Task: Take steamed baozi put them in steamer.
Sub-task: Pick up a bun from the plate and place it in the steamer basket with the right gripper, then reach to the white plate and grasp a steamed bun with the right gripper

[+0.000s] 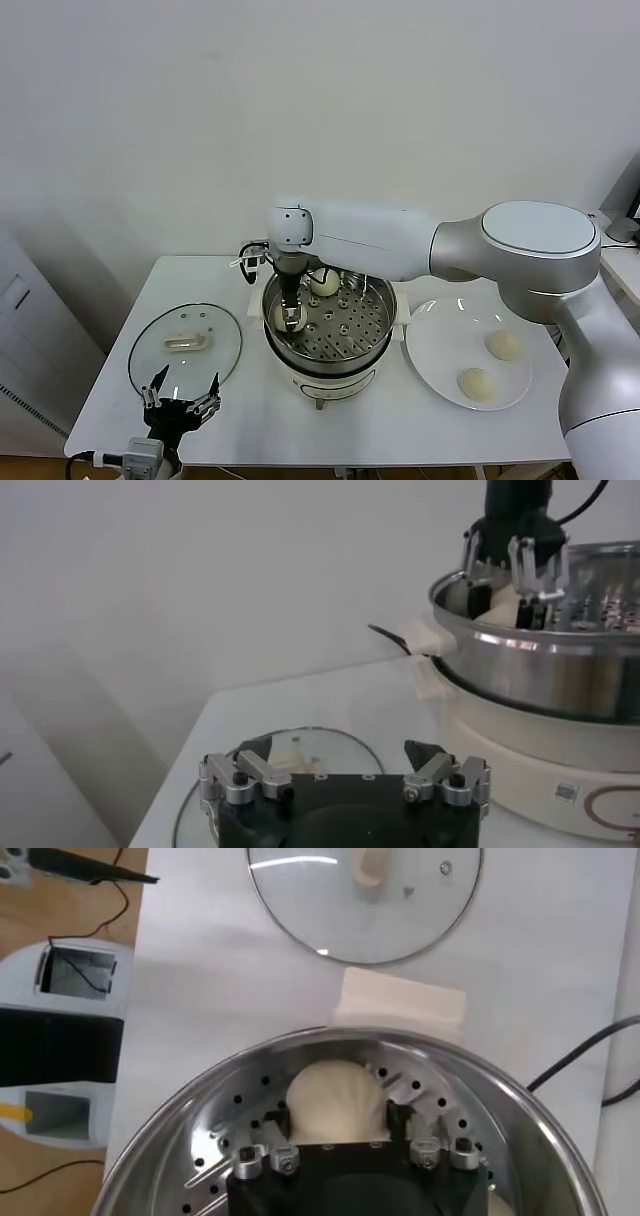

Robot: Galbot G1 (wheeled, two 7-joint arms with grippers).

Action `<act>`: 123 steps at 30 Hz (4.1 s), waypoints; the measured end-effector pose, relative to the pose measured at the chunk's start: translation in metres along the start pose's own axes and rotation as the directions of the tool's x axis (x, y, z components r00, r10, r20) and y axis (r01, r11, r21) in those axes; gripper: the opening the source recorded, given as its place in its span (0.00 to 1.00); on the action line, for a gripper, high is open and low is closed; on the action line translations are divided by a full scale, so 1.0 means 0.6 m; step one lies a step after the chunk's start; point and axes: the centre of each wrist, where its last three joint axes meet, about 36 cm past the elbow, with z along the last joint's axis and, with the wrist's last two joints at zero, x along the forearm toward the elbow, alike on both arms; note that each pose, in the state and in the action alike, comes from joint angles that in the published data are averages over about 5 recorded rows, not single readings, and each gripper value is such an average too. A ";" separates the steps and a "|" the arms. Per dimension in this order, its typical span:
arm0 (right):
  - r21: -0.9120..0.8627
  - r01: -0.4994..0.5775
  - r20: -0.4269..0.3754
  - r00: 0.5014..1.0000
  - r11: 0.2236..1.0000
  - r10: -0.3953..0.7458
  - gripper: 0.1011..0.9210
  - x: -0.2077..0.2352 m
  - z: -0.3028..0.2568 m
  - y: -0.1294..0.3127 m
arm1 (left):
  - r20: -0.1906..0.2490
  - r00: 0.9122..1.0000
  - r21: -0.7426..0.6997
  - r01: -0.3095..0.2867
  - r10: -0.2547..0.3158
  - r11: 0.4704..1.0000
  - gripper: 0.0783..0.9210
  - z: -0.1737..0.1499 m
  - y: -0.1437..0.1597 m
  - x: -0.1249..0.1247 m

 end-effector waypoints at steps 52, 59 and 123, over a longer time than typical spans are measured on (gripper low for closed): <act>-0.044 -0.029 -0.012 1.000 0.999 0.029 0.88 0.040 0.654 0.239 | -0.029 0.998 0.042 -0.054 0.055 0.998 0.88 0.022 -0.010 0.015; -0.070 -0.016 -0.022 1.000 0.997 0.014 0.88 -0.010 0.677 0.252 | -0.040 0.998 0.043 -0.055 0.057 0.998 0.88 0.028 -0.011 0.013; -0.189 0.058 -0.016 0.998 0.980 -0.062 0.50 -0.145 0.726 0.258 | -0.080 0.995 0.052 -0.062 0.066 0.997 0.88 0.042 -0.009 -0.007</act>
